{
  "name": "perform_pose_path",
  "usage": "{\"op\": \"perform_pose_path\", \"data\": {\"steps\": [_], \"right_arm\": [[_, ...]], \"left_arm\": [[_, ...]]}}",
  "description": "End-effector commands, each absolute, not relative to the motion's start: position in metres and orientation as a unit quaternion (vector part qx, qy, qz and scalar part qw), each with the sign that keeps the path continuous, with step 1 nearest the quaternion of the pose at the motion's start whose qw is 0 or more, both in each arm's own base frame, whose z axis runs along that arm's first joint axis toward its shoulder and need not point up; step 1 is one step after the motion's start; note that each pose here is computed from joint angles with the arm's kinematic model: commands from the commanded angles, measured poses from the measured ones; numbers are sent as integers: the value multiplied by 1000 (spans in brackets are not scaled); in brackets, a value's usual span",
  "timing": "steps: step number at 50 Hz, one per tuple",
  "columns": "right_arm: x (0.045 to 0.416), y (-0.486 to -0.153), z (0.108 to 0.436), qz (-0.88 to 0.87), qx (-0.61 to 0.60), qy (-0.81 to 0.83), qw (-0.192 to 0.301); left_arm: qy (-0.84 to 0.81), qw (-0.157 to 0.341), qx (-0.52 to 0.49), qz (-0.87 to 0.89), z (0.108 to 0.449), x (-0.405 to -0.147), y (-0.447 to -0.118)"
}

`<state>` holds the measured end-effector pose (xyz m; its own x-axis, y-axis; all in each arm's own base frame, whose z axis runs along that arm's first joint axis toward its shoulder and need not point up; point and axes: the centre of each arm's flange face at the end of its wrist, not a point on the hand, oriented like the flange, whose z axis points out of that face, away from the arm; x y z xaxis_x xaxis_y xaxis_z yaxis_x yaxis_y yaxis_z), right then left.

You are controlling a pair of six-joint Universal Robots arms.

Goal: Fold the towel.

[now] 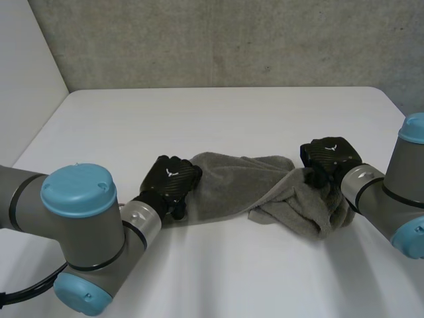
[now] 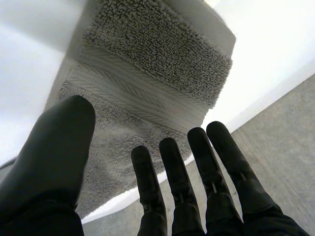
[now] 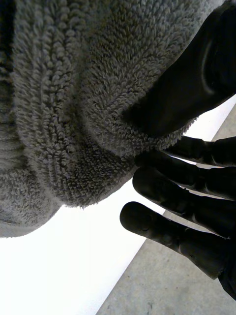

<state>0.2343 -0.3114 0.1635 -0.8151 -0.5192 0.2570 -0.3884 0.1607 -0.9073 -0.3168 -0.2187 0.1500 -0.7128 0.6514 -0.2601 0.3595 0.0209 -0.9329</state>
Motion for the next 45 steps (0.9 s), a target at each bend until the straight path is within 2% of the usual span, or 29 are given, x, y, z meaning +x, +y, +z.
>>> {"op": "perform_pose_path", "data": {"steps": [1, 20, 30, 45], "right_arm": [[251, -297, 155, -581, -350, 732, 70], [251, -297, 159, -586, -350, 728, 67], [251, -297, 159, -586, -351, 727, 67], [251, -296, 160, -586, -352, 727, 67]], "left_arm": [[-759, 191, -308, 541, 166, -326, -218], [-756, 183, -314, 545, 170, -324, -214], [-745, 93, -370, 547, 155, -302, -225], [-736, 83, -381, 553, 150, -300, -219]]}}
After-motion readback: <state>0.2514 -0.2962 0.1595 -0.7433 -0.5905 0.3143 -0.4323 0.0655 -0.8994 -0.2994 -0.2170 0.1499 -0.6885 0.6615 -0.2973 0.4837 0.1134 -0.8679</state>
